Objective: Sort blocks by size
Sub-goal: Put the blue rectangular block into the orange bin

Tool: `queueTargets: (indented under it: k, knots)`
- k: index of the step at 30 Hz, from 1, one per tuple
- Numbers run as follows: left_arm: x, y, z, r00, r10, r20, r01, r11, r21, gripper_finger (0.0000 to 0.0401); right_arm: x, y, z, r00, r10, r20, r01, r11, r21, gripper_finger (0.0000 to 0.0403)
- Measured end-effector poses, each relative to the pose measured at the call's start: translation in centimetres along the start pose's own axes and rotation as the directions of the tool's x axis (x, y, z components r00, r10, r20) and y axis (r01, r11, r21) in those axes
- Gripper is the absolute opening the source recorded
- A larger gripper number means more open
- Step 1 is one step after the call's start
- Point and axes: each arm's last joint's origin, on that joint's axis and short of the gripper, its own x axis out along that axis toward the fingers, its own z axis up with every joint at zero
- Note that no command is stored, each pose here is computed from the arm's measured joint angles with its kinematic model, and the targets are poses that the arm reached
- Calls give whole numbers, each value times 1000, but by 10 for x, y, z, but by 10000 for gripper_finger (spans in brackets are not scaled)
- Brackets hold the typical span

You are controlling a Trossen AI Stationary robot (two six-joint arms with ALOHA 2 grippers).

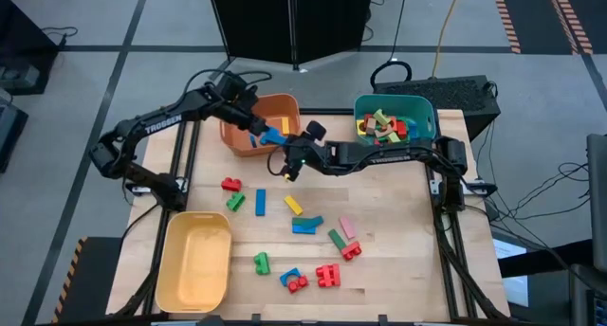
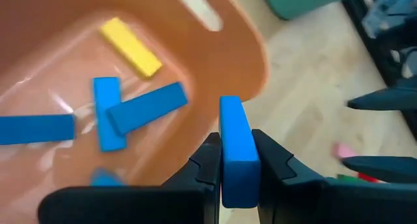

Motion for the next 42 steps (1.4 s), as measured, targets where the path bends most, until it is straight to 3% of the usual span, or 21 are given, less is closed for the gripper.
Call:
queueTargets:
  k: [8, 16, 21, 27, 36, 42]
  knots:
    - [-6, 14, 4, 995, 94, 42, -93, 995, -32, 43, 3, 2, -5, 999, 37, -38, -36, 998, 48, 194]
    - [1, 26, 5, 982, 189, 23, -189, 982, -19, 60, 19, 20, -15, 963, 265, -45, -260, 961, 99, 194]
    - [10, 31, 4, 979, 205, -15, -205, 978, -34, 62, 20, 25, -20, 960, 272, -66, -264, 958, 109, 194]
    - [13, 36, 5, 953, 303, 5, -302, 951, -61, 63, 20, 25, -20, 961, 267, -66, -259, 960, 110, 194]
    - [13, 36, 7, 948, 316, 24, -314, 948, -57, 66, 18, 27, -24, 950, 292, -111, -275, 950, 147, 194]
    - [13, 36, 7, 949, 315, 32, -313, 948, -56, 127, 15, 32, -28, 930, 338, -145, -316, 936, 153, 194]
